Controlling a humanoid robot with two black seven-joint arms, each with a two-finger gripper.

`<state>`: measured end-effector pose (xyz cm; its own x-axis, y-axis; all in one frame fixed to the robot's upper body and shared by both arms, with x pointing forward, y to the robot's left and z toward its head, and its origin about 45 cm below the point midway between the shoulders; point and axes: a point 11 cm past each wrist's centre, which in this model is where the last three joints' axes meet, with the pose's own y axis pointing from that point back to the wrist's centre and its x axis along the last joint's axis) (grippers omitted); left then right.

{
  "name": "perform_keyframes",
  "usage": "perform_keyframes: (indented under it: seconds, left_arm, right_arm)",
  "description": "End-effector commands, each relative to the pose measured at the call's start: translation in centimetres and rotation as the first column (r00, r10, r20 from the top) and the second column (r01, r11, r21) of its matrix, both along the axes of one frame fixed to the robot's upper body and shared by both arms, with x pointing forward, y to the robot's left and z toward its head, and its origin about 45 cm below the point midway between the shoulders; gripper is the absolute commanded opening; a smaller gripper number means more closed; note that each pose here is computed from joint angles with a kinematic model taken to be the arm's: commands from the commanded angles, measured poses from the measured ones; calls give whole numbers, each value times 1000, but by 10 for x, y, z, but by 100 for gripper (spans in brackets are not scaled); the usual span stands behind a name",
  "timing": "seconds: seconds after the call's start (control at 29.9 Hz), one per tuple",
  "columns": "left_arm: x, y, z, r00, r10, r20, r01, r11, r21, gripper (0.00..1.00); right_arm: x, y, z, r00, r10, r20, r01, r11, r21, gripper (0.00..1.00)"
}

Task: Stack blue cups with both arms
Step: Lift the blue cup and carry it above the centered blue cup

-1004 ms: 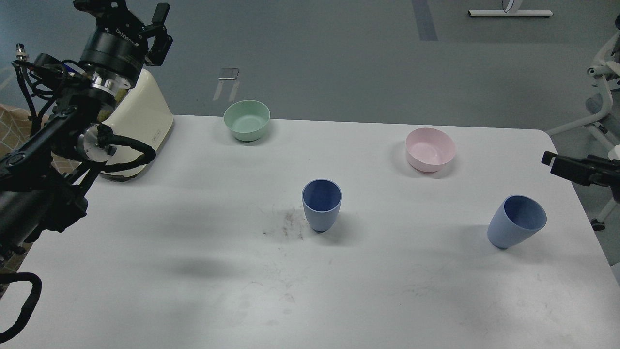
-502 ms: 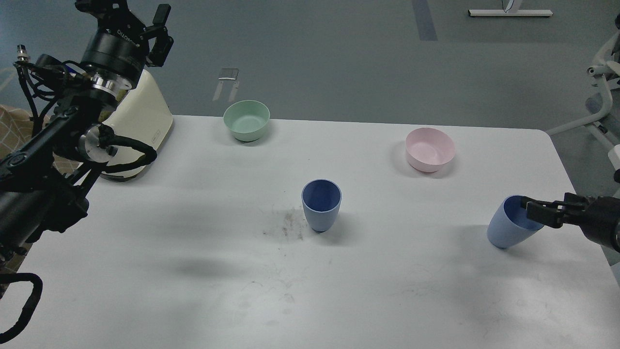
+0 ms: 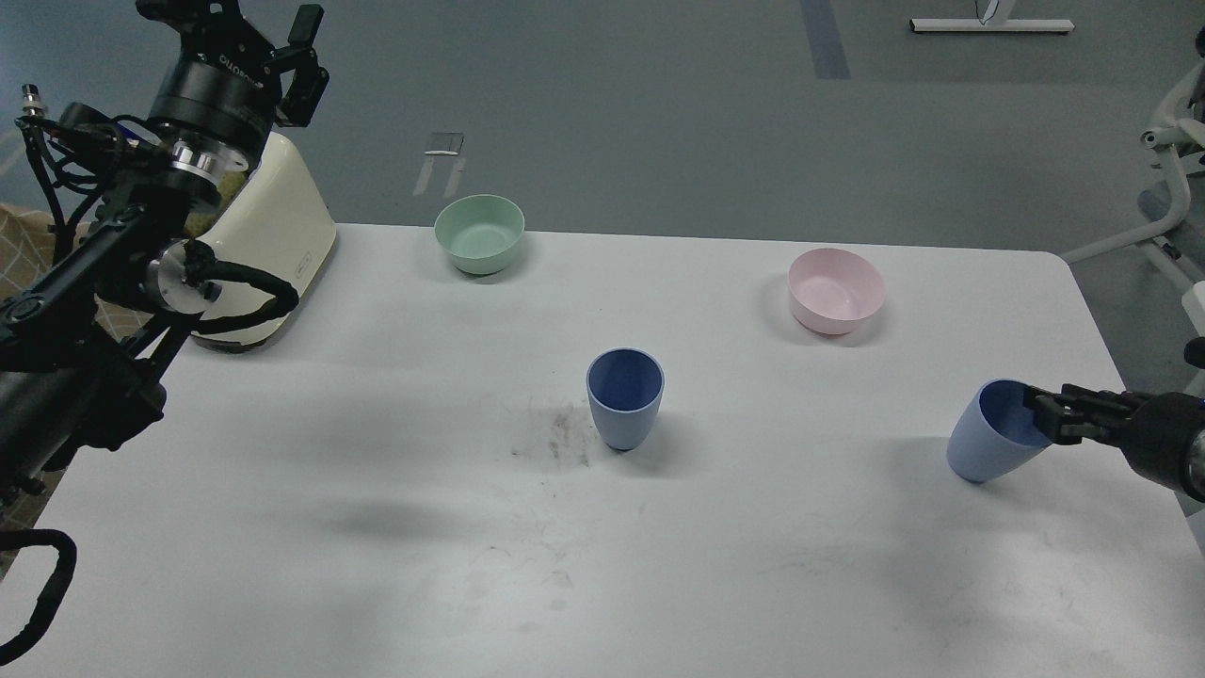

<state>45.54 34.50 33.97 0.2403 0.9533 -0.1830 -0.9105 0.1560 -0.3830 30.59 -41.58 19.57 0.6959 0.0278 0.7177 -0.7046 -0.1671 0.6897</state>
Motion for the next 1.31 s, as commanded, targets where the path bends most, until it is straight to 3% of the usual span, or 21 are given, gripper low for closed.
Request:
perform_keyframes:
  seconds: [0.0,0.27,0.33,0.37,0.44,0.5,0.64,0.94,1.1,1.27]
  left_arm:
    - [0,1,2,1000,1,4,-1,1000,1,98]
    - [0,0,2,1000,6,4,-6,1000,2,98]
    - [0,0,2,1000,6,4,-6,1000,0,98]
    - [0,0,2,1000,6,4,-6,1000,0,98]
    - [0,1,2,1000,7,4,-7,1000,3,98]
    - [0,1,2,1000,5,5,-5,1000,3,98]
    - [0,0,2,1000,6,4,-6,1000,0,98]
    - [0,2,4,1000,10,8,-10,1000,-5,98]
    - [1,2,5,1000,11,9,-11,1000,-7,98]
    - [2,0,4,1000,10,8,-10,1000,-11,98]
  right_arm:
    - [-1,-1,-2,1000,-5,-6,5,1000,1,42]
    - [-1,6,-6,1000,-2,-7,2,1000,25,38]
    - [-1,8,-7,1000,1,-7,0,1000,29,26]
    - [-1,8,-7,1000,1,-7,-1,1000,29,26]
    - [-1,7,-7,1000,-2,-6,2,1000,27,16]
    - [-1,6,-7,1000,-3,-7,3,1000,27,0]
    - [2,10,0,1000,6,14,-7,999,37,0]
    - [38,4,77,972,-45,229,17,992,125,0]
    - [77,38,162,902,6,431,-72,988,136,0]
    - [94,112,194,850,136,508,-228,966,123,0]
